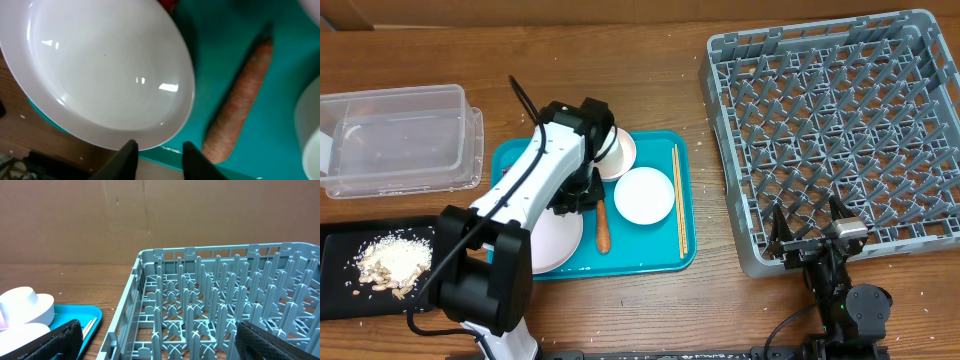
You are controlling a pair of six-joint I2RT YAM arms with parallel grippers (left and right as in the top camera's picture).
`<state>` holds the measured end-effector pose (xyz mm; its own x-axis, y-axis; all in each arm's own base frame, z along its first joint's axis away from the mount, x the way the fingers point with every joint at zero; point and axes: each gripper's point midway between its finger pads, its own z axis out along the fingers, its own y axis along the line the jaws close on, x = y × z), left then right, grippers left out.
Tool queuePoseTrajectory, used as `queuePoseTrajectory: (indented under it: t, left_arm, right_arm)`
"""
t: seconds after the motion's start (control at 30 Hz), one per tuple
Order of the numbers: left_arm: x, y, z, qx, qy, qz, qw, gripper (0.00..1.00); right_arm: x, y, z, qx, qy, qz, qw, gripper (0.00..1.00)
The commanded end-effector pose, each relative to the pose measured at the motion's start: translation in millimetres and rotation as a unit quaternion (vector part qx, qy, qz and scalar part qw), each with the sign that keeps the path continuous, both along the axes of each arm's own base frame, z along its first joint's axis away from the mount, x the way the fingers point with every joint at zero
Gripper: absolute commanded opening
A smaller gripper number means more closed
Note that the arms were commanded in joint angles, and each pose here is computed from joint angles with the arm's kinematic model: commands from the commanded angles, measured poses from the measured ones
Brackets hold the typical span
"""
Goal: Sort waste into correct bins and load items into the dishwasher
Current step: 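Grasp the orange carrot on the teal tray with the left gripper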
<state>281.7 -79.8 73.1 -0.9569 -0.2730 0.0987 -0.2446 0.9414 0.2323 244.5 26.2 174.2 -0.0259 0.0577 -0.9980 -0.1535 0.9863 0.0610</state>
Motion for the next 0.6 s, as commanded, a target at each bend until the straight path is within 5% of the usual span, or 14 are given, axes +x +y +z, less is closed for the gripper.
queuePoseTrajectory:
  t: [0.0, 0.07, 0.57]
  left_arm:
    - [8, -20, 15, -0.033, -0.035, -0.019, 0.999, 0.63]
    - [8, -33, 11, -0.063, -0.033, -0.031, 0.997, 0.73]
    - [-4, -53, -42, -0.127, -0.032, -0.053, 0.99, 0.59]
  right_arm:
    - [0, -2, -2, -0.002, -0.003, -0.006, 1.0, 1.0]
    - [0, -2, -2, -0.002, -0.003, -0.006, 1.0, 1.0]
    - [0, -2, -2, -0.002, -0.003, -0.006, 1.0, 1.0]
